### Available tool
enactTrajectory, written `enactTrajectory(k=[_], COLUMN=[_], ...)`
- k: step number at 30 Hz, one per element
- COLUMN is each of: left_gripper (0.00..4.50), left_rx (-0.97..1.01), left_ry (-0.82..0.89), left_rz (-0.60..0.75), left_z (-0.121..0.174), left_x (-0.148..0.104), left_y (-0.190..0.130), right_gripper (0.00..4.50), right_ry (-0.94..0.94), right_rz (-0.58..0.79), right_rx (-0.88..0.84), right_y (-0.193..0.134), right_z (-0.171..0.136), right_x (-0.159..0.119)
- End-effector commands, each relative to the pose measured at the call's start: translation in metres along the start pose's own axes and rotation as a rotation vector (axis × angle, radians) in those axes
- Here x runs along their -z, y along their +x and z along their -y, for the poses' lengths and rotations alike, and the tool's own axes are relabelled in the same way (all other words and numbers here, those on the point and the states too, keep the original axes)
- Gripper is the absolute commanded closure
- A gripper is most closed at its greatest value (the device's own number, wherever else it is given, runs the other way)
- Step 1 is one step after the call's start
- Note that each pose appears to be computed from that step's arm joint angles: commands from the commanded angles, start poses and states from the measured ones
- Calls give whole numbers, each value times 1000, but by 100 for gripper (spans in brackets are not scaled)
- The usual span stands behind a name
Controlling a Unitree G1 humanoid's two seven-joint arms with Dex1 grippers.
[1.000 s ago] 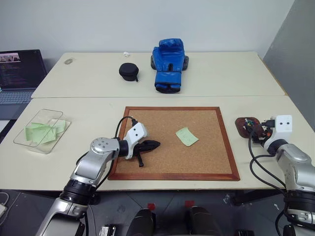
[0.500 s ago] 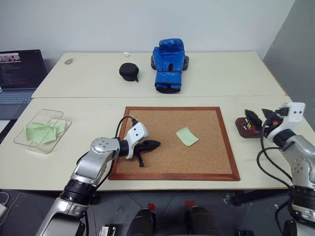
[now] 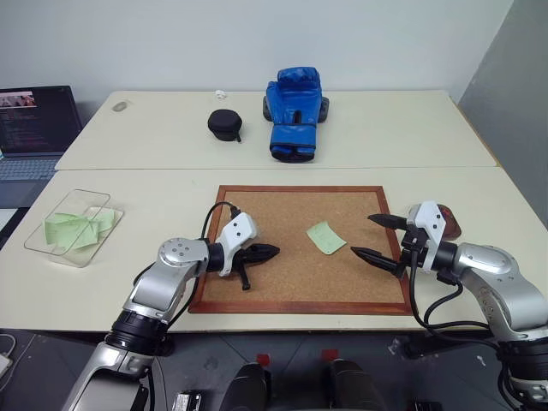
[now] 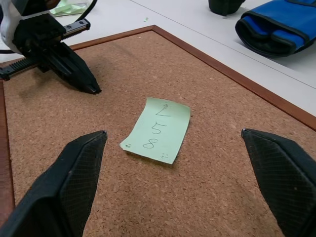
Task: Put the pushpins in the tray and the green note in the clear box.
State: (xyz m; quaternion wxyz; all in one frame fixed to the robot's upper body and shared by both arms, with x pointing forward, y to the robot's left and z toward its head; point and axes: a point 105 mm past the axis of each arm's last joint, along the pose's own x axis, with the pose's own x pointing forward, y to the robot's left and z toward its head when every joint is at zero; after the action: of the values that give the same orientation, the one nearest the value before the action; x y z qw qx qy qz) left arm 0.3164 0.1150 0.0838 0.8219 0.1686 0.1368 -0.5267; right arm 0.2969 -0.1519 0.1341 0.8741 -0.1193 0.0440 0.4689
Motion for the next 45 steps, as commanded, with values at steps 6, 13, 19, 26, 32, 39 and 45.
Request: enactTrajectory(k=[6, 13, 19, 26, 32, 39, 45], left_gripper=[450, 359, 234, 164, 164, 222, 347], left_rx=[29, 105, 156, 152, 194, 209, 203], left_ry=[27, 60, 91, 111, 108, 124, 119], left_rz=[45, 123, 86, 63, 69, 59, 72], left_z=[-6, -19, -23, -29, -20, -19, -21], left_x=[-33, -74, -68, -63, -62, -60, -62], left_y=[-8, -6, 21, 53, 74, 78, 78], right_gripper=[3, 0, 0, 0, 0, 0, 0], right_ry=[-33, -8, -18, -14, -22, -39, -37], right_rz=[4, 36, 46, 50, 43, 37, 40], right_rx=[21, 46, 74, 98, 97, 101, 112], right_y=[-6, -7, -10, -11, -13, -13, -12], right_z=[-13, -18, -19, -22, -24, -22, -20], right_x=[-2, -9, -13, -13, -13, -12, -10])
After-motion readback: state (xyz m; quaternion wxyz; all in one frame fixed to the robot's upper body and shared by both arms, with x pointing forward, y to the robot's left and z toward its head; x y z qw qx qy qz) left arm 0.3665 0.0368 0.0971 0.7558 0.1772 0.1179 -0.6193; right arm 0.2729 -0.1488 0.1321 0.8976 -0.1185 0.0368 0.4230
